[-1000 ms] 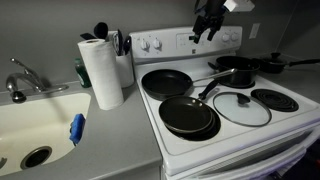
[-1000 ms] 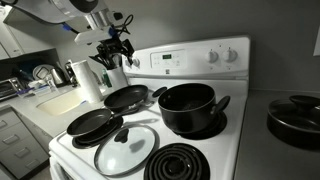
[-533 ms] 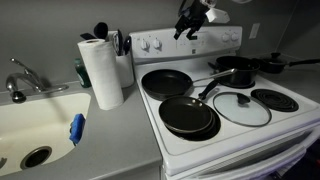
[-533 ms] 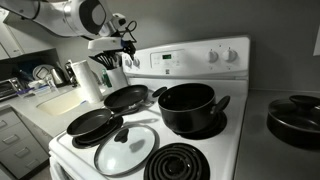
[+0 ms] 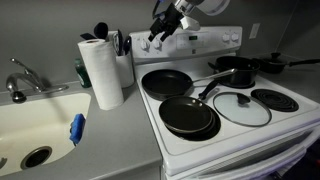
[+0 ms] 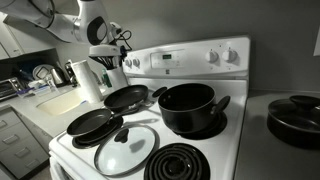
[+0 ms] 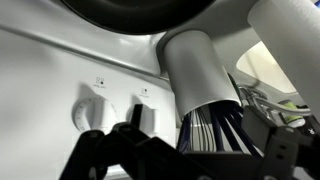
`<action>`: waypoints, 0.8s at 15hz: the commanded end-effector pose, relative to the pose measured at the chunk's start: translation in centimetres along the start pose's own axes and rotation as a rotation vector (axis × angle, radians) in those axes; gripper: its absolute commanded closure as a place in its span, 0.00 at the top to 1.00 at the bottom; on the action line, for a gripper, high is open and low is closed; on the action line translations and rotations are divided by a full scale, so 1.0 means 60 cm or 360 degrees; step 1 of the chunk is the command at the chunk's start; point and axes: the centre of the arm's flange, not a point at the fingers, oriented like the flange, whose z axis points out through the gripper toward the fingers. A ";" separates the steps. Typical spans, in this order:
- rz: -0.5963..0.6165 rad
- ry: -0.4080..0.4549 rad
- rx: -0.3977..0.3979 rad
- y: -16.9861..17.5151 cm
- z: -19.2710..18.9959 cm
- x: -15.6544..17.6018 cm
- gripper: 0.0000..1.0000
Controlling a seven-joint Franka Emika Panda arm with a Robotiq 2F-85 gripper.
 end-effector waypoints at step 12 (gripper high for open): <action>-0.0083 0.0264 0.0310 -0.028 0.059 0.100 1.00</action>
